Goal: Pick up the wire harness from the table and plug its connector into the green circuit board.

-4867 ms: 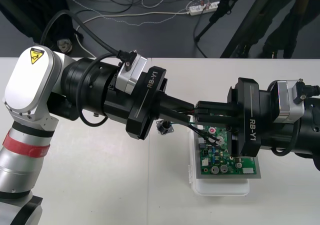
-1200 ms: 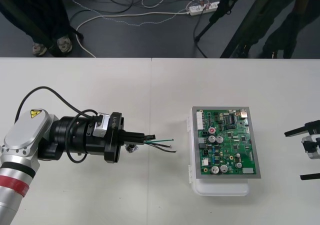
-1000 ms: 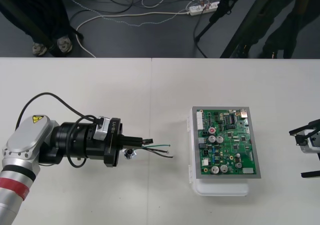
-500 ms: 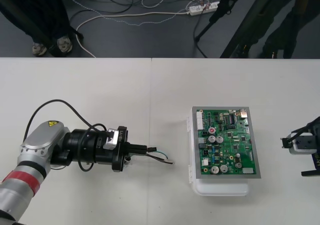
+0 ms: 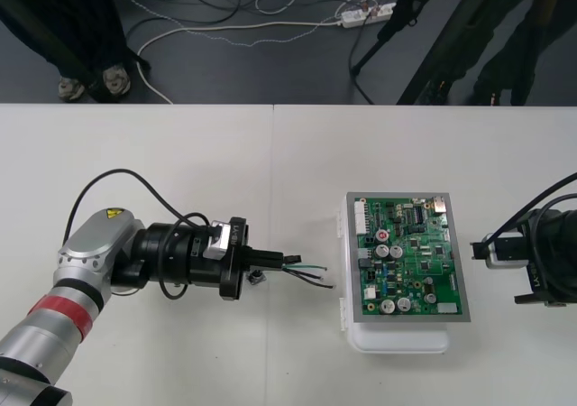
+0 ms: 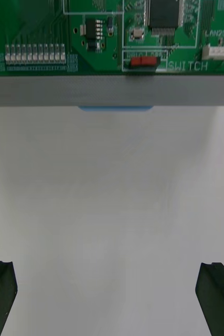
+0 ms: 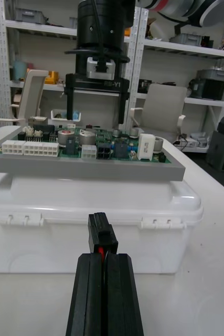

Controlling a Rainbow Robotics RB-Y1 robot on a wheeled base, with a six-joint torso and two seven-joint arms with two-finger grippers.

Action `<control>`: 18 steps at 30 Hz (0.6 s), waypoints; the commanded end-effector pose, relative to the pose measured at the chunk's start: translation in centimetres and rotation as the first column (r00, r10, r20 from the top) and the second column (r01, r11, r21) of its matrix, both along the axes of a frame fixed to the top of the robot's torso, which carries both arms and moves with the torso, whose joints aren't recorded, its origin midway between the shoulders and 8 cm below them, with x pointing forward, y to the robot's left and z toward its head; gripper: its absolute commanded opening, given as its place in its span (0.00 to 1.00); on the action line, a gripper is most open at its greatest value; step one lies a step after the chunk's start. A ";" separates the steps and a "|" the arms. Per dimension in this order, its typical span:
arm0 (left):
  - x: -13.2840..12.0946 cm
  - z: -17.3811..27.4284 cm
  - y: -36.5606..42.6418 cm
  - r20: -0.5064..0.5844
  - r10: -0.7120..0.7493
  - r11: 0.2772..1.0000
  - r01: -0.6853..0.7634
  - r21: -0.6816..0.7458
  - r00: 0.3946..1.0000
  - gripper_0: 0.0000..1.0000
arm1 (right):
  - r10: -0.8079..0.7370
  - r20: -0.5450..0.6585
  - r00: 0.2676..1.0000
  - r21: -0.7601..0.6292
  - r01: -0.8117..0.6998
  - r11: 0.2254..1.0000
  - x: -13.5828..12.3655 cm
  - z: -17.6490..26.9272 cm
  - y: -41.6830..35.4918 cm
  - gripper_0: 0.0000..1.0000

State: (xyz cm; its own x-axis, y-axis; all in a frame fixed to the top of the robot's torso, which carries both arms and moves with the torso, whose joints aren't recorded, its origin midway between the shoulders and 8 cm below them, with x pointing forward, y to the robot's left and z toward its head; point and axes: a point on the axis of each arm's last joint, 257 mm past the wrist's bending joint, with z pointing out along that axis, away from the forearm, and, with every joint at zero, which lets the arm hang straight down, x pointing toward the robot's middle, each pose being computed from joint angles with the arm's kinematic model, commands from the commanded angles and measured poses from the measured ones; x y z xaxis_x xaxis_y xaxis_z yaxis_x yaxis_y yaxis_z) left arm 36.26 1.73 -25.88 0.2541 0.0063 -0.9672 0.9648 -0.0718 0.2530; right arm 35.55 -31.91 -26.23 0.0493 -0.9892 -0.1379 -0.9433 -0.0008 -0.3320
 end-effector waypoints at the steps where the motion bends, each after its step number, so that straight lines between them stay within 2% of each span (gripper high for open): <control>1: -1.8 2.2 -2.8 0.016 -0.105 0.993 0.105 -0.058 0.994 0.00 | 0.020 0.016 1.000 0.006 -0.020 1.000 1.1 0.2 1.8 1.00; 18: -2.3 3.5 -4.7 0.021 -0.136 0.986 0.137 -0.096 0.990 0.00 | 0.046 0.031 0.998 -0.021 -0.046 0.999 3.0 -0.5 4.2 1.00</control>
